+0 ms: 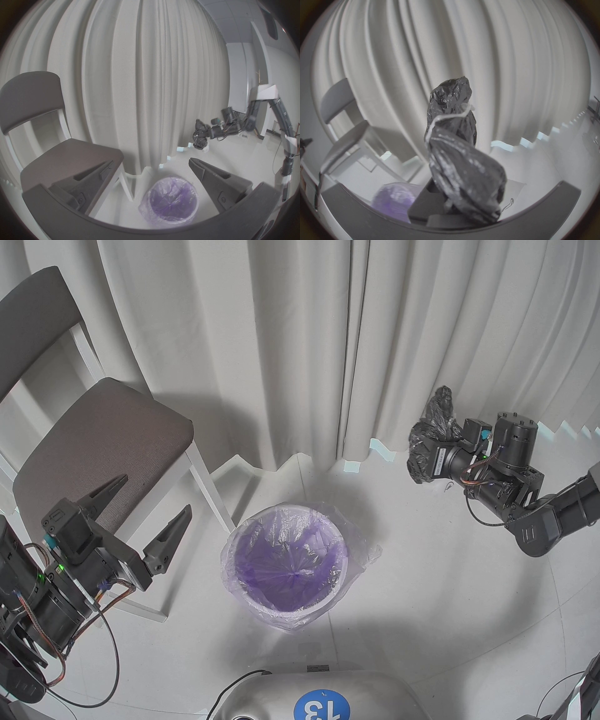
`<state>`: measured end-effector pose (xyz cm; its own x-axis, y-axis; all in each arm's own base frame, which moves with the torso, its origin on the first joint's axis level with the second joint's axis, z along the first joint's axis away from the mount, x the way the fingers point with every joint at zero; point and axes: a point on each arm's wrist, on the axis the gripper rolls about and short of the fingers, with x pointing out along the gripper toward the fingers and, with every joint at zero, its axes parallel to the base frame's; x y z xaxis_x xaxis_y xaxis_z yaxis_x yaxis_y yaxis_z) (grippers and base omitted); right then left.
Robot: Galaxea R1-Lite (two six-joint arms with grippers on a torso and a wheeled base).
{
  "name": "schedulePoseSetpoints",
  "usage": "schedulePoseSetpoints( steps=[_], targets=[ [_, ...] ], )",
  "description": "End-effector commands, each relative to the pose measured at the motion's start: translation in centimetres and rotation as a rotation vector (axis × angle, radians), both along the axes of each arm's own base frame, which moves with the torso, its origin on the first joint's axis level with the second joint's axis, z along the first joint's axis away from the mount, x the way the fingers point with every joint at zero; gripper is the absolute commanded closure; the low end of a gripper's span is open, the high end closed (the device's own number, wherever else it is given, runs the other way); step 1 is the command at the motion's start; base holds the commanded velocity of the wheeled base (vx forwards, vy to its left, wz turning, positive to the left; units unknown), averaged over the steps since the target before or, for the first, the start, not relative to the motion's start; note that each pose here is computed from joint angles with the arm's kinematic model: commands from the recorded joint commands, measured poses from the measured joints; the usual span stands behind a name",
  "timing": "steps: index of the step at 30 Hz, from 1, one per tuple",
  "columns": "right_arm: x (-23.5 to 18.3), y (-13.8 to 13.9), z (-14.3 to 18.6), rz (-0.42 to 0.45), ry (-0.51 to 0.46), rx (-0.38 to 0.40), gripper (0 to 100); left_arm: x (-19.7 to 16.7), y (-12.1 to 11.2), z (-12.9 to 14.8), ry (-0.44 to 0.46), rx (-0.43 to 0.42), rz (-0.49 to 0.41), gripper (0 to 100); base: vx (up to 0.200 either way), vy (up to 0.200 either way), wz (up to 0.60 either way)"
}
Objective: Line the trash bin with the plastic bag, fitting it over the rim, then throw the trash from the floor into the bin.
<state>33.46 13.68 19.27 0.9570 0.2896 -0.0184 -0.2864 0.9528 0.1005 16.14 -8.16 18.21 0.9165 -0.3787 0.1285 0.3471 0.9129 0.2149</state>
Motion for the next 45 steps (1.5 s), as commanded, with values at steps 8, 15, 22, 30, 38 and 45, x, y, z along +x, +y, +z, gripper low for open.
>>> schedulePoseSetpoints(
  steps=[8,15,22,30,38,45],
  targets=[
    [-4.1,8.8,-2.2,0.233,0.040,-0.110,100,0.3,2.4,-0.4,-0.032,0.136,0.197,0,0.000,0.000,0.00],
    [-3.7,13.0,-6.0,0.295,0.094,-0.153,100,0.3,4.2,-0.4,-0.051,0.206,0.299,0,0.000,0.000,0.00],
    [-2.4,16.3,-9.5,0.330,0.129,-0.179,100,0.0,4.5,0.0,-0.069,0.200,0.311,0,0.000,0.000,0.00],
    [-2.4,18.7,-13.2,0.371,0.174,-0.214,100,0.1,4.5,-0.1,-0.065,0.202,0.309,0,0.000,0.000,0.00],
    [-1.6,19.5,-17.2,0.369,0.230,-0.245,100,0.2,4.8,-0.1,-0.061,0.203,0.328,0,0.000,0.000,0.00],
    [-0.6,19.6,-19.6,0.354,0.239,-0.249,100,0.4,5.0,-0.3,-0.052,0.206,0.338,0,0.000,0.000,0.00]
  ],
)
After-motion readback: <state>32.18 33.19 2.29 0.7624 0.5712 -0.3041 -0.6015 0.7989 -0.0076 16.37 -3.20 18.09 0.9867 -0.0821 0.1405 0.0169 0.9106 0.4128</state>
